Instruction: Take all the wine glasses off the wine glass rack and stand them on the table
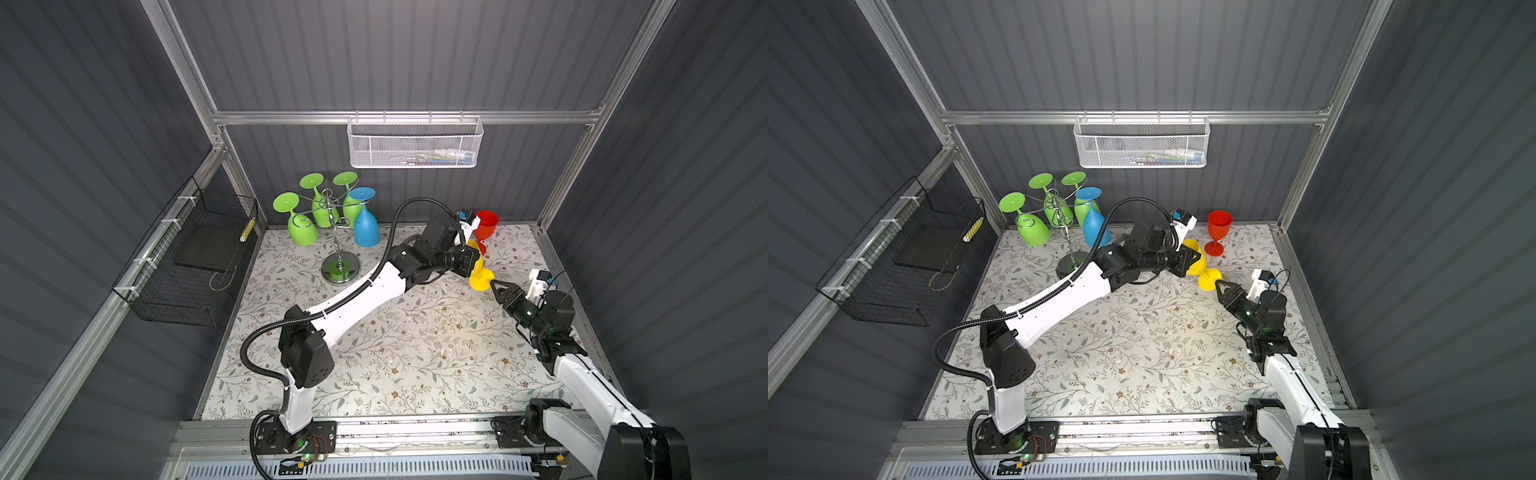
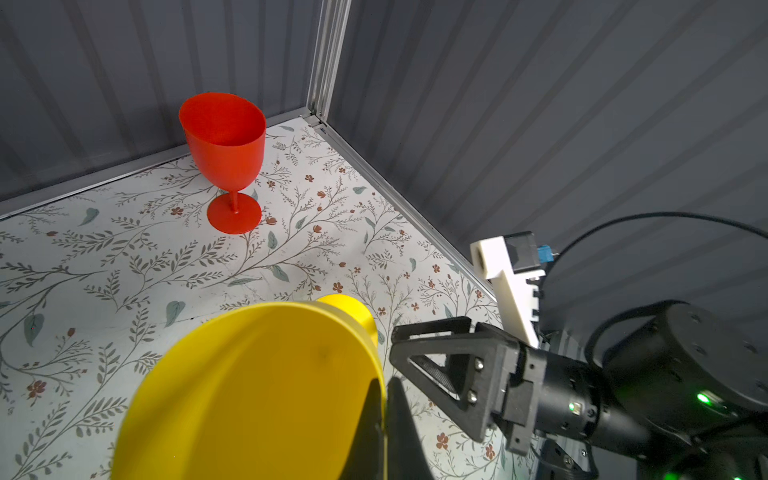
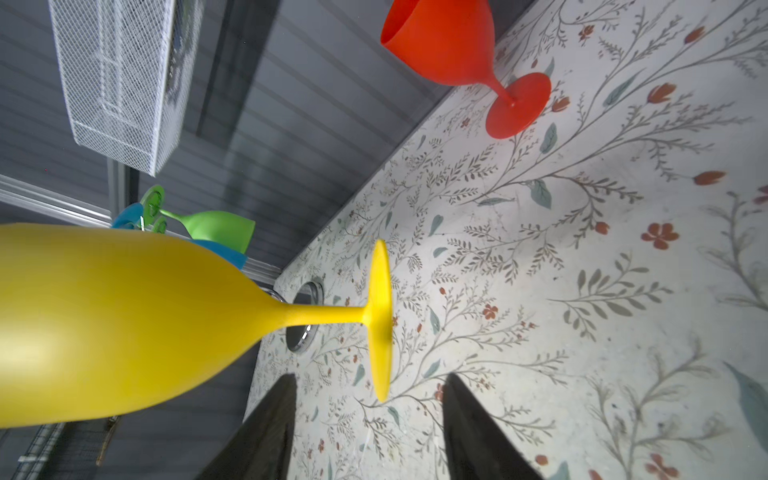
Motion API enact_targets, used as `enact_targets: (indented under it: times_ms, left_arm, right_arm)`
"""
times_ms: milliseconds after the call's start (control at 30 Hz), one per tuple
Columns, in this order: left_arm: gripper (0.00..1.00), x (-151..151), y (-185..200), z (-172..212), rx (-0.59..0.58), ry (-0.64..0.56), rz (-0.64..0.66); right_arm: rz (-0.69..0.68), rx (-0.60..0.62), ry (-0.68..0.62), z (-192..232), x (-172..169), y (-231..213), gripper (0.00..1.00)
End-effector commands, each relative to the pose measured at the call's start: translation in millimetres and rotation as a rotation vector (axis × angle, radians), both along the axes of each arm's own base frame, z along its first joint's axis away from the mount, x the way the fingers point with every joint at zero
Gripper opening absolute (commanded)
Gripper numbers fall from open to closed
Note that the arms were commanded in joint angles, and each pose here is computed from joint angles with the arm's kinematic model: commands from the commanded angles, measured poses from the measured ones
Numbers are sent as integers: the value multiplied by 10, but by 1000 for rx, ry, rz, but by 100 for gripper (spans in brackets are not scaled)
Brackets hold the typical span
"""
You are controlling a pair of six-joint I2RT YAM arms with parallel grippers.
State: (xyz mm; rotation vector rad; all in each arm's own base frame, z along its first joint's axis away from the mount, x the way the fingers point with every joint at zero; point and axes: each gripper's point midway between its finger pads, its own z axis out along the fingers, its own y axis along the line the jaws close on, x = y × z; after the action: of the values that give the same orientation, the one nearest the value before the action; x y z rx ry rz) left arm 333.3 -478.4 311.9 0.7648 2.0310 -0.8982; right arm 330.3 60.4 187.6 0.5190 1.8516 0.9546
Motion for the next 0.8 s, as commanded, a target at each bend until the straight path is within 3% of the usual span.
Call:
enact_targets:
  times_ms: [0,267,767]
  left_arm:
    - [0,148,101,-193,134,-36,55]
    - [0,643,247,-624,384,-106,190]
    - [0,1643,797,-1105,444,-98,301]
  right_arm:
    - [-55,-28,-31,186,16,-101,71]
    - [-75,-85,-51,374,-7,-156,81]
    - [39,-112,-75,254,-102,53,86]
